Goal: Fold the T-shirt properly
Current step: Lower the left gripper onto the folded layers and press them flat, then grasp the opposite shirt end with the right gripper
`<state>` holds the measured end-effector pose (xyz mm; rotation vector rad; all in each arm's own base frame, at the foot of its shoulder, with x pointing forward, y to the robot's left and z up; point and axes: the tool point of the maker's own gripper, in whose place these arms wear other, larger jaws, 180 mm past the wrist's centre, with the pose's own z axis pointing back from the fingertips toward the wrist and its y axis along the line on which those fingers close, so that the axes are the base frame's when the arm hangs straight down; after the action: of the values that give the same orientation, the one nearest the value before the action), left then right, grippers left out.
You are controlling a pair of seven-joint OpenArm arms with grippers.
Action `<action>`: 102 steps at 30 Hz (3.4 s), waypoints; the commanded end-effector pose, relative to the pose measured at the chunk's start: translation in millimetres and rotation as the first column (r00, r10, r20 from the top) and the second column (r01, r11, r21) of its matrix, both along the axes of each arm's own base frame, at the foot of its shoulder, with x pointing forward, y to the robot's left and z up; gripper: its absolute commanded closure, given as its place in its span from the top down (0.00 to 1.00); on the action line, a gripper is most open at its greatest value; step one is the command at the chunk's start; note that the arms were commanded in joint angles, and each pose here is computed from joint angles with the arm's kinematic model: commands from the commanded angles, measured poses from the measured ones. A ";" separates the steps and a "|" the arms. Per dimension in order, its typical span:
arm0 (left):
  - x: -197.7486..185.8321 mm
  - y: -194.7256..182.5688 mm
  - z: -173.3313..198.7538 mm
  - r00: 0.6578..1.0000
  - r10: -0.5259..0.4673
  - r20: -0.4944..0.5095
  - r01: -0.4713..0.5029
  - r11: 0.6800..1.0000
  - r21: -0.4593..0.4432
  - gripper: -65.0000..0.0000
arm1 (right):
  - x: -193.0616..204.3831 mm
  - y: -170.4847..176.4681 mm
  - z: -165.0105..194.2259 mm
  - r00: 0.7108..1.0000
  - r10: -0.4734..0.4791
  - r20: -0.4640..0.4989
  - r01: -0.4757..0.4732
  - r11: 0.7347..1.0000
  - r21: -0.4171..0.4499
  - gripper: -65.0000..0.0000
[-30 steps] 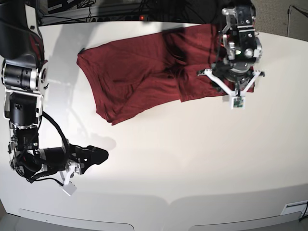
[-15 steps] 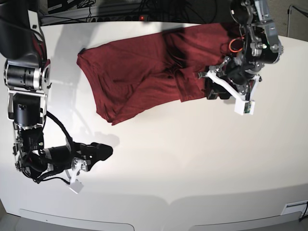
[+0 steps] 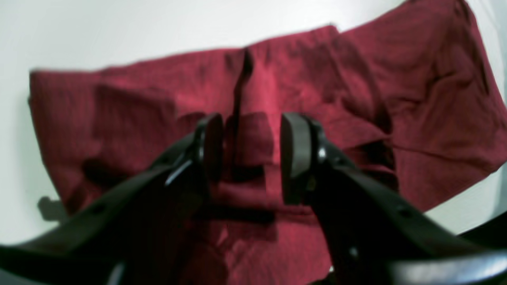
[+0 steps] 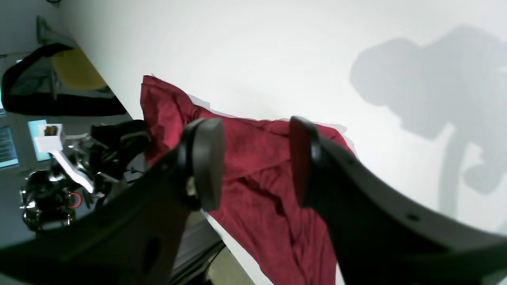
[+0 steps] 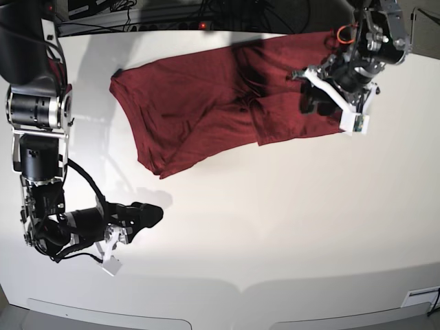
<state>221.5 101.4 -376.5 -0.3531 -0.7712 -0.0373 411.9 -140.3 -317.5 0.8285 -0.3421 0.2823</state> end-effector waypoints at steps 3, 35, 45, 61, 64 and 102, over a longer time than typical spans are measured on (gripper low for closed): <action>10.1 -0.5 11.0 0.997 0.020 0.071 -0.018 1.000 -0.025 0.35 | 15.0 -1.6 23.4 0.998 -0.010 0.067 0.009 1.000 0.021 0.42; 33.6 -100.0 13.9 0.987 -0.111 0.117 0.137 0.959 -0.249 0.35 | 15.1 -1.6 23.6 0.998 -0.010 0.068 0.009 1.000 0.021 0.42; 62.4 -97.2 56.5 0.961 -0.112 0.254 0.165 0.967 -0.195 0.35 | 15.1 -46.7 40.4 0.991 -0.090 0.096 0.087 0.996 0.037 0.42; 76.8 36.9 73.2 0.938 0.130 0.321 -0.165 0.983 0.082 0.35 | -78.6 -89.6 -55.1 0.975 -0.151 -0.162 0.146 0.988 -0.041 0.42; 70.3 71.9 70.8 0.925 0.209 0.316 -0.254 0.961 0.107 0.35 | -86.3 -76.8 -65.8 0.973 -0.133 -0.189 0.130 0.991 -0.026 0.42; 5.7 142.2 42.3 0.934 0.276 0.228 -0.332 0.905 0.267 0.35 | -127.8 22.6 -84.9 0.958 0.101 -0.267 -0.057 0.984 0.167 0.35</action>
<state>221.7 242.8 -346.1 0.0632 -0.9365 0.1220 272.8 -119.5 -415.0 1.0040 -0.0363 0.2037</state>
